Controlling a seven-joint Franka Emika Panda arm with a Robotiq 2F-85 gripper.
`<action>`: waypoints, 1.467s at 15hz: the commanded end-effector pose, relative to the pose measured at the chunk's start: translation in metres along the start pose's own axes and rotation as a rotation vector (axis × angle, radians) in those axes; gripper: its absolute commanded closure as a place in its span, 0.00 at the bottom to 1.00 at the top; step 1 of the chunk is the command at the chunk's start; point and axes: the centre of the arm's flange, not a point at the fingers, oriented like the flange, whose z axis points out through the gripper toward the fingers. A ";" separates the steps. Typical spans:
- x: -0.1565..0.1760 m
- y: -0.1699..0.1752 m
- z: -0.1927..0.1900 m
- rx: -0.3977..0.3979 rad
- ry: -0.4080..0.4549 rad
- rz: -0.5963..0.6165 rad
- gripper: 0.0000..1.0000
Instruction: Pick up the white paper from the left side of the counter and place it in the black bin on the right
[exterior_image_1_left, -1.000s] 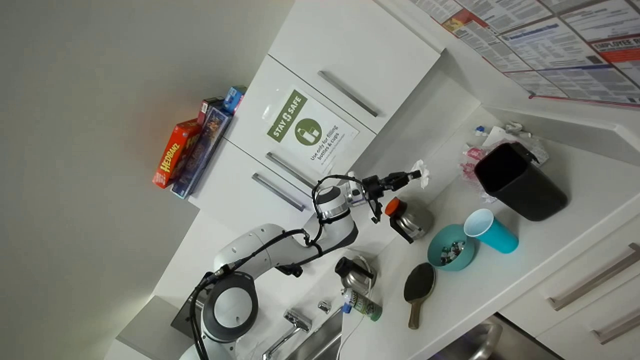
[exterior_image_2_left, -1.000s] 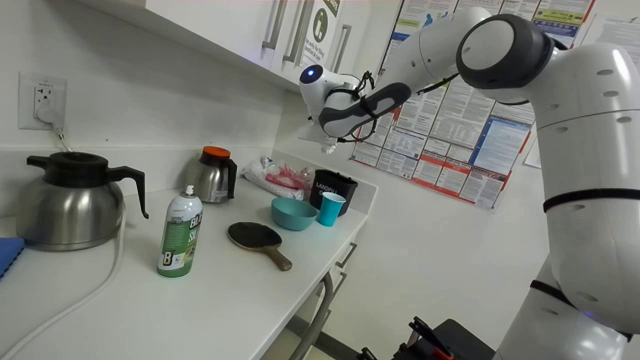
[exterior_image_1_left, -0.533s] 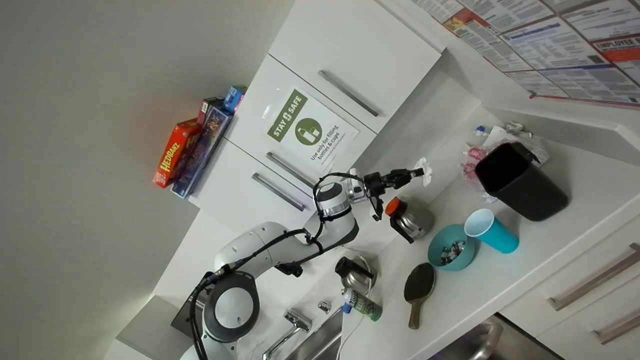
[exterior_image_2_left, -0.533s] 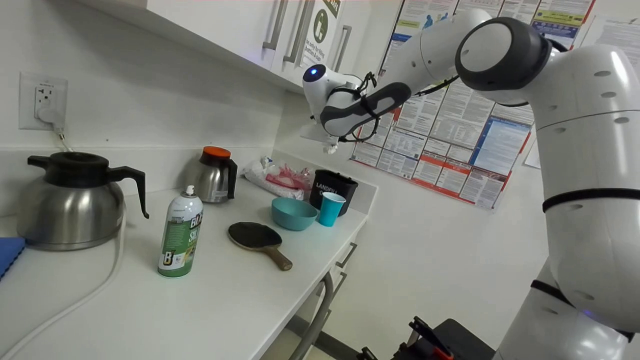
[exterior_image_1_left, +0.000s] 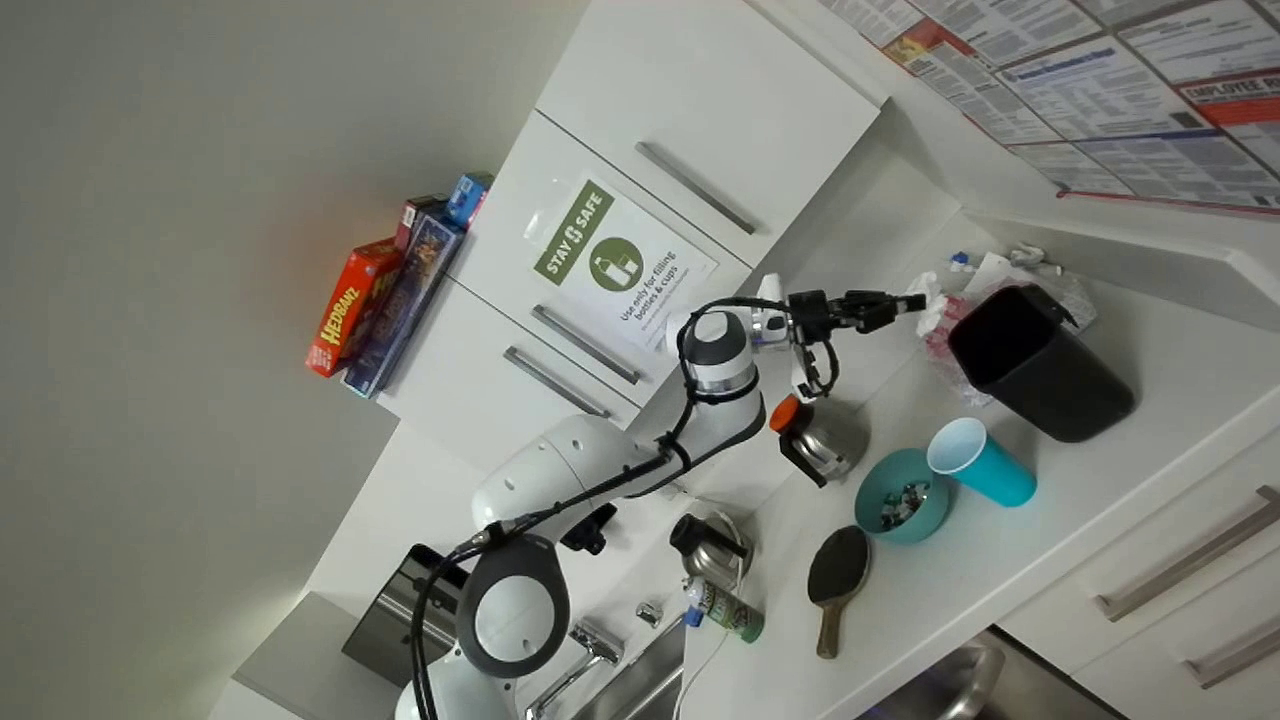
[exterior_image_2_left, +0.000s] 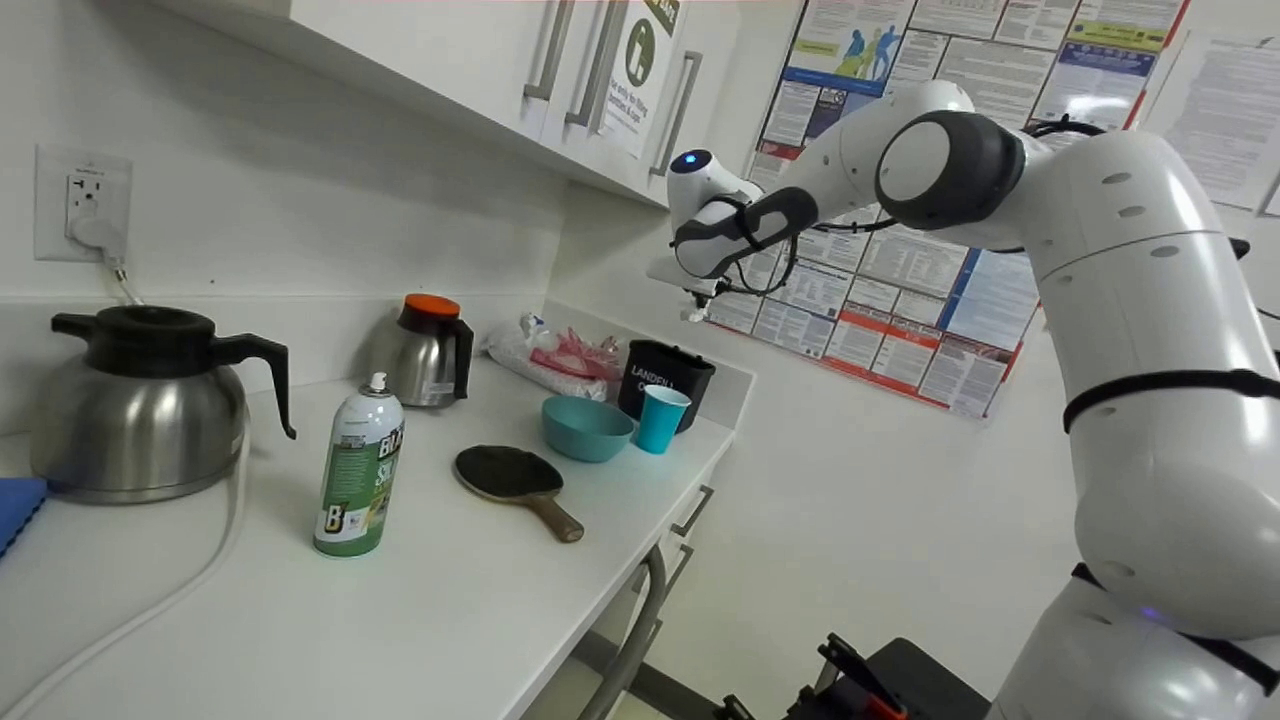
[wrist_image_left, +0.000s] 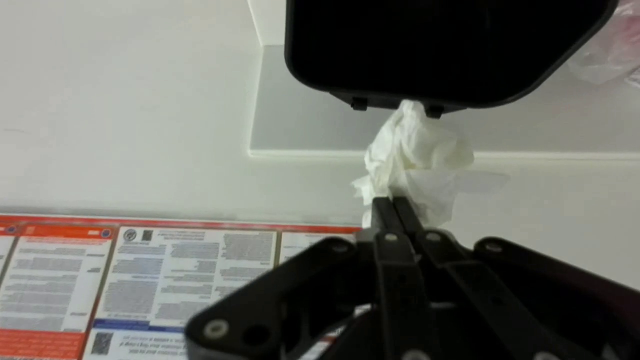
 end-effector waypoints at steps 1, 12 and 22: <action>0.017 -0.023 0.033 0.065 -0.122 -0.033 1.00; 0.033 -0.018 0.051 0.097 -0.231 0.028 0.37; 0.035 -0.021 0.044 0.045 -0.316 0.014 0.00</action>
